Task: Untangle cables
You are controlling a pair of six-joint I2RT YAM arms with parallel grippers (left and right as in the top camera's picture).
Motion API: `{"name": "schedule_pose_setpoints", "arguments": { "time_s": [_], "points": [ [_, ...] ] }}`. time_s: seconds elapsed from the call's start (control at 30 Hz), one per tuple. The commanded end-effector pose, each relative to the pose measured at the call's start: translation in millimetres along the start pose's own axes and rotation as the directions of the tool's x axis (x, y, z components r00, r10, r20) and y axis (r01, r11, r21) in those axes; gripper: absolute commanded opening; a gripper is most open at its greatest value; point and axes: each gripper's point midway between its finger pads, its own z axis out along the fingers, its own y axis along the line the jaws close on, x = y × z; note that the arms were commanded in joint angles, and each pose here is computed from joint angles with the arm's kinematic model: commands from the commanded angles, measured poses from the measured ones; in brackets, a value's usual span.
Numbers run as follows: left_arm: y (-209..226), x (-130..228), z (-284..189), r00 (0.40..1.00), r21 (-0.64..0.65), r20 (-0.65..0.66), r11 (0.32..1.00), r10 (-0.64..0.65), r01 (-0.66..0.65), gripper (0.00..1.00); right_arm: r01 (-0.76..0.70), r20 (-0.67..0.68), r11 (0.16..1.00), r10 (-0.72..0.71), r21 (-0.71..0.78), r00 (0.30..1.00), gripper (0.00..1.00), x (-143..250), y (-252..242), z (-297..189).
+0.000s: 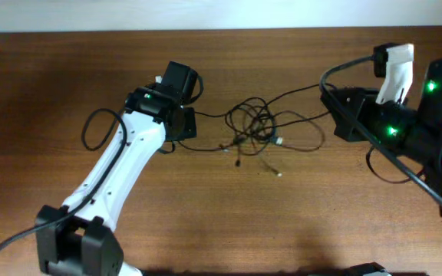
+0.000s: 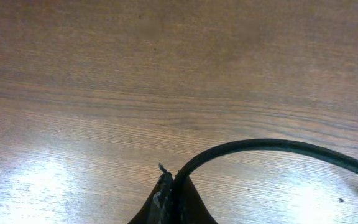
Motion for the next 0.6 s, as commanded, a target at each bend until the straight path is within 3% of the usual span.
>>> {"name": "schedule_pose_setpoints", "arguments": {
  "time_s": [0.0,0.1,0.17,0.23,0.3,0.37,0.43,0.5,0.57],
  "points": [
    [6.9,-2.9,12.3,1.0,-0.043,-0.017,0.999,0.024,-0.025,0.04,0.051,0.051,0.998,-0.053,0.036,0.997,0.04,-20.1,1.8,-10.9],
    [7.3,-2.2,19.8,0.999,-0.05,-0.033,0.998,0.033,-0.035,0.06,0.074,0.055,0.997,-0.076,0.036,0.996,0.04,-27.6,7.6,-17.2],
    [12.5,-3.9,21.5,0.999,-0.052,-0.037,0.998,0.028,-0.03,0.17,0.067,0.026,0.997,-0.068,0.034,0.997,0.04,-23.2,6.0,-12.7],
    [3.1,-8.2,19.1,0.988,0.037,-0.038,0.989,0.147,-0.146,0.29,0.052,-0.064,0.998,-0.05,0.032,0.997,0.04,-9.0,0.2,2.0],
    [-7.3,-18.2,5.9,0.983,0.136,-0.014,0.975,0.181,-0.177,0.39,0.054,-0.161,0.998,-0.05,0.022,0.986,0.04,6.0,-0.6,23.5],
    [-33.6,-38.3,-31.8,0.956,0.338,0.096,0.894,0.279,-0.295,0.53,0.087,-0.254,0.996,-0.088,-0.016,0.963,0.04,22.7,10.0,53.5],
    [-52.1,-47.7,-67.0,0.914,0.459,0.205,0.791,0.35,-0.405,0.66,0.116,-0.313,0.991,-0.129,-0.06,0.941,0.04,37.4,25.1,76.6],
    [-59.6,-50.2,-79.7,0.903,0.5,0.24,0.753,0.355,-0.429,0.68,0.134,-0.34,0.987,-0.158,-0.092,0.927,0.04,46.2,36.7,91.7],
    [-58.4,-50.0,-78.6,0.916,0.511,0.224,0.76,0.334,-0.402,0.64,0.132,-0.328,0.988,-0.151,-0.079,0.932,0.04,43.7,36.9,94.6]
  ]
}}
